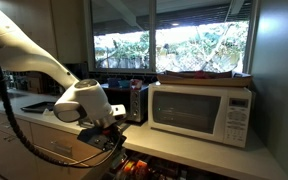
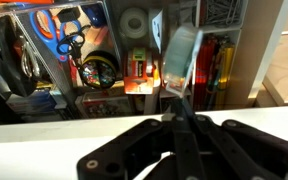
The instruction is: Put the green packet in the drawer
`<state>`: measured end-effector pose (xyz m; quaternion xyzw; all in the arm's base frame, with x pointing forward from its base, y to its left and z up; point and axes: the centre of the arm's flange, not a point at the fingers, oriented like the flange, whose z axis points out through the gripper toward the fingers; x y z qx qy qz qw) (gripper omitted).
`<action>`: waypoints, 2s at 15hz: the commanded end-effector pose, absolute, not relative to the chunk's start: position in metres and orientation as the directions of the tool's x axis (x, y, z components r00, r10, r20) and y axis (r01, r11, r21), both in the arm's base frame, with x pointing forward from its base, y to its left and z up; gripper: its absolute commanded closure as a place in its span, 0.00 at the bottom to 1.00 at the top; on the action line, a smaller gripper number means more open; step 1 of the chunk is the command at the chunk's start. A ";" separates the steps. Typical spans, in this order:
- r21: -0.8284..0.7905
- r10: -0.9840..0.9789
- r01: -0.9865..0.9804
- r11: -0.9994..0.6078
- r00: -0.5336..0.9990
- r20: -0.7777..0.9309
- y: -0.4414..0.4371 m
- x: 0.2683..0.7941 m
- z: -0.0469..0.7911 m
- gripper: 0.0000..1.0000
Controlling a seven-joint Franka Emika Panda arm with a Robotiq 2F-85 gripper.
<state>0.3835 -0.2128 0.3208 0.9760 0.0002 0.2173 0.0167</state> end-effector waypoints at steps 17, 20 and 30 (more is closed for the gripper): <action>0.017 0.091 0.091 -0.996 0.921 0.378 -0.257 0.368 0.259 1.00; 0.001 0.092 0.099 -0.995 0.922 0.376 -0.264 0.369 0.244 1.00; -0.032 0.055 0.072 -0.997 0.926 0.374 -0.290 0.378 0.204 1.00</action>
